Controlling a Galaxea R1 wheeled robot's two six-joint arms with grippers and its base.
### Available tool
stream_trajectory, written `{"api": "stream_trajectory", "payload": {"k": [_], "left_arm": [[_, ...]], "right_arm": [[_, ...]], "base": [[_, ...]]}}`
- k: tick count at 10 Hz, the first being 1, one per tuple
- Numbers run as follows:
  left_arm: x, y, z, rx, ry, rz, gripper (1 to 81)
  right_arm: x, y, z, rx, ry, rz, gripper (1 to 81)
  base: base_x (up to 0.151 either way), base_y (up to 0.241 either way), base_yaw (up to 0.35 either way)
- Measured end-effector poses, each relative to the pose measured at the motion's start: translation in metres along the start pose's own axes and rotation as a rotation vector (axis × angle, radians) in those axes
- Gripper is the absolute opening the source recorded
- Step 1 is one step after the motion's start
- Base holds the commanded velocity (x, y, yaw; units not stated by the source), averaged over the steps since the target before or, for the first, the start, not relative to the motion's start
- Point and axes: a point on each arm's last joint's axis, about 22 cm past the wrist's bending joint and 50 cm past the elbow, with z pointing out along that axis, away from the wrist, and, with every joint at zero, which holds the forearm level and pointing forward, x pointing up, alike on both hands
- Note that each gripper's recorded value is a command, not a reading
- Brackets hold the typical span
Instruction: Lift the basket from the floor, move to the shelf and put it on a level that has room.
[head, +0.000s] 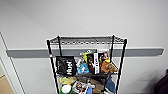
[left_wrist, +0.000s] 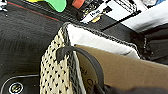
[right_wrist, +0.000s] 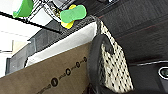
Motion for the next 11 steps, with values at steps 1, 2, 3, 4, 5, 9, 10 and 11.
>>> {"api": "stream_trajectory", "payload": {"k": [1,2,3,4,5,9,10,11], "left_arm": [[0.0011,0.0005,0.0003,-0.001,0.005,0.000,1.0],[-0.0005,0.0029,0.0021,-0.005,0.002,0.000,1.0],[-0.0011,0.0034,0.0023,-0.006,0.001,0.000,1.0],[-0.0002,0.0038,0.0026,-0.006,0.003,0.001,1.0],[-0.0015,0.0047,0.0034,-0.008,-0.001,0.000,1.0],[-0.0018,0.0022,0.0013,-0.004,0.000,0.001,1.0],[-0.0026,0.0027,0.0017,-0.005,-0.001,0.000,1.0],[-0.0023,0.0027,0.0017,-0.005,0.000,0.000,1.0]], "right_arm": [[0.0023,0.0018,-0.0007,-0.003,0.005,-0.001,1.0],[0.0037,0.0065,-0.0014,-0.012,0.010,0.000,1.0],[0.0039,0.0069,-0.0015,-0.014,0.010,-0.001,1.0],[0.0044,0.0069,-0.0014,-0.014,0.010,-0.001,1.0],[0.0037,0.0079,-0.0016,-0.015,0.009,0.000,1.0],[-0.0001,0.0067,-0.0006,-0.013,0.006,0.002,1.0],[-0.0003,0.0071,-0.0007,-0.013,0.006,0.001,1.0],[0.0002,0.0066,-0.0006,-0.013,0.006,0.000,1.0]], "base": [[0.114,-0.064,0.000],[0.116,0.000,0.000],[0.117,0.000,0.000],[0.116,0.000,0.000],[0.116,0.000,0.000],[0.116,0.000,0.000],[0.116,0.000,0.000],[0.116,0.000,0.000]]}}
